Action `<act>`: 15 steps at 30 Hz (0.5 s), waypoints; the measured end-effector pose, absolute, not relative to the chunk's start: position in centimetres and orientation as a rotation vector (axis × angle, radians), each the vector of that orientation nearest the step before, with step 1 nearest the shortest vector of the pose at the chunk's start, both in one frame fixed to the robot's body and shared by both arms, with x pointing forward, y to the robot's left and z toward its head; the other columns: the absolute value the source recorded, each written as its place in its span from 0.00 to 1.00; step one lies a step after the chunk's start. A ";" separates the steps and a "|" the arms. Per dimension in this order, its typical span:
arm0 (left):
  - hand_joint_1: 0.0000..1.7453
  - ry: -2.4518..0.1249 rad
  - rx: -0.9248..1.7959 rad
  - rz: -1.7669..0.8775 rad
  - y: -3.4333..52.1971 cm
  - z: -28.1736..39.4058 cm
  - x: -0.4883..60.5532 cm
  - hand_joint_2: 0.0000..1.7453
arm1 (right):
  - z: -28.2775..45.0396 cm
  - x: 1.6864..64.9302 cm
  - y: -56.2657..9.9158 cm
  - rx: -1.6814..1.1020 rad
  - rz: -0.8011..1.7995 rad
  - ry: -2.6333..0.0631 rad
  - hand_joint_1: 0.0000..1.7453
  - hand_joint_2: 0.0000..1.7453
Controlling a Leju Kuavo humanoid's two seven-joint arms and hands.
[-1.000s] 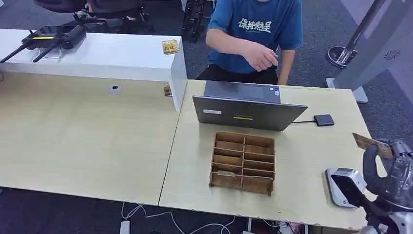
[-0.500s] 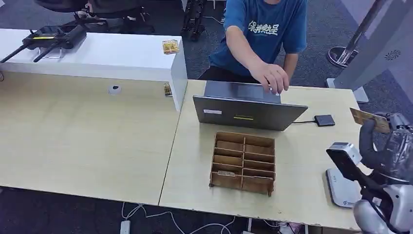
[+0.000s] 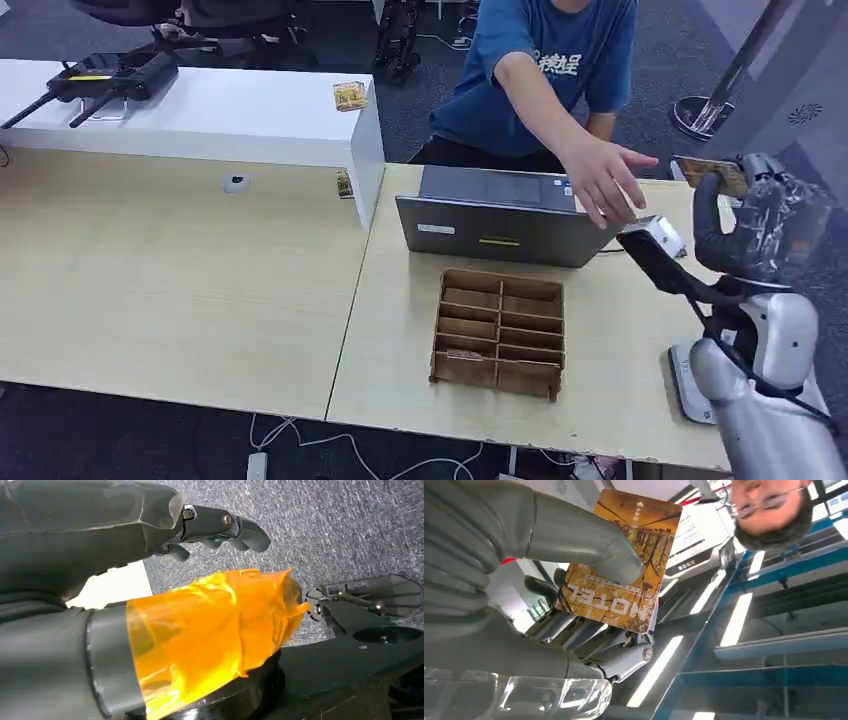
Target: Pass the card to the sensor for recognition and then transmit it.
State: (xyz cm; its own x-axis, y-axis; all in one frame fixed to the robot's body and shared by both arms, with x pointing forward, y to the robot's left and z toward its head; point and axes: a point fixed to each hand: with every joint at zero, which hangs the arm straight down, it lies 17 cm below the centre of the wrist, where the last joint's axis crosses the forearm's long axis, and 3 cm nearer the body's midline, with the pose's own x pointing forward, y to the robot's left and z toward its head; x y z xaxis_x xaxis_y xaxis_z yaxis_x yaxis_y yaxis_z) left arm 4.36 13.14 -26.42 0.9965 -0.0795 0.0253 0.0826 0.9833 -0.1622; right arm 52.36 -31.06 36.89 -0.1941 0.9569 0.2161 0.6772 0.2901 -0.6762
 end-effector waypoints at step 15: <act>0.00 -0.013 -0.159 -0.108 13.3 -26.5 4.2 0.00 | 36.4 56.0 -26.0 -1.395 0.666 -1.918 1.00 1.00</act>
State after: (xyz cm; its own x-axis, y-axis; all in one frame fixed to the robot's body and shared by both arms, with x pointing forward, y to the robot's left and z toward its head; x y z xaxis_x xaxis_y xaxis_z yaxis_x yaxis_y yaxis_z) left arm 4.21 13.28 -26.45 0.9941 -0.1065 0.0211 0.1085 0.9816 -0.1571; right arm 56.01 -26.01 36.36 -0.2085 0.9539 0.2160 0.6150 0.2996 -0.7294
